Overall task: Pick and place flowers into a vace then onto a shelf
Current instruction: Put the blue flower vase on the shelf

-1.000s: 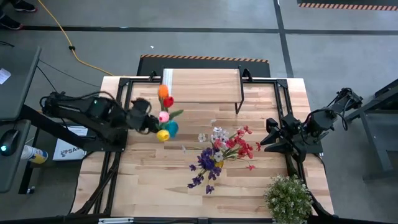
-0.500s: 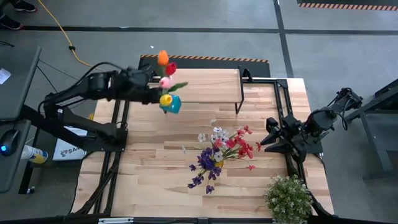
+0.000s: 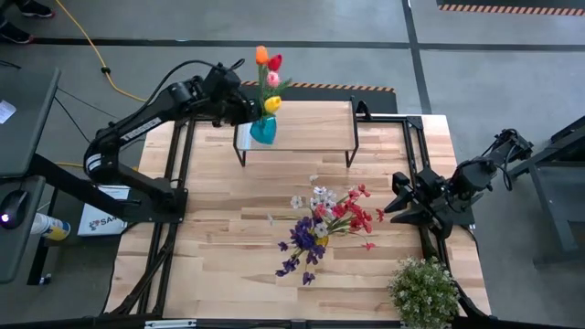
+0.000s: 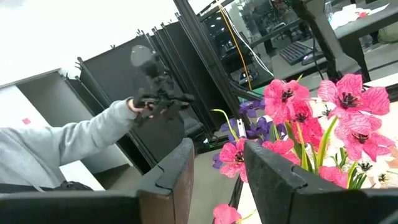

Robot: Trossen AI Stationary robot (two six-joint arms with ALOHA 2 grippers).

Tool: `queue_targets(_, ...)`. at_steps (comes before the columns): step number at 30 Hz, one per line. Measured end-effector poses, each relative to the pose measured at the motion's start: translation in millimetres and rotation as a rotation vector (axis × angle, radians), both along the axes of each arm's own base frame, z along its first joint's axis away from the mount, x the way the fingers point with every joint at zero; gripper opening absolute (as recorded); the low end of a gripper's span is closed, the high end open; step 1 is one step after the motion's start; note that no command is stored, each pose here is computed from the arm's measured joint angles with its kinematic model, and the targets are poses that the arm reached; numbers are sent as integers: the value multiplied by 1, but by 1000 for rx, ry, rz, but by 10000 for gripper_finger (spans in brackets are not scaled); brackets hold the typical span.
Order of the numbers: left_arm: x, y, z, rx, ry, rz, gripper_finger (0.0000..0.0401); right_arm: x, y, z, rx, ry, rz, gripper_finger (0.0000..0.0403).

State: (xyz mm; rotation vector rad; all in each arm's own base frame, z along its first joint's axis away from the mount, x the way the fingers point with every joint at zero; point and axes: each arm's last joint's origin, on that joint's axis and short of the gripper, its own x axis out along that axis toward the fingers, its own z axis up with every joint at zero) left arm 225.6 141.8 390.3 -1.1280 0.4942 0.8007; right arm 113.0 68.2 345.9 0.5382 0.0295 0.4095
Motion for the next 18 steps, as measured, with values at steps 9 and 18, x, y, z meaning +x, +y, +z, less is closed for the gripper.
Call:
queue_targets(9, 0, 33, -7, 15, -28, 89, 67, -7, -4, 3, 17, -27, 0, 130)
queue_targets(18, 1, 41, -12, 41, 9, 126, 67, -11, -7, 5, 2, -51, -3, 130)
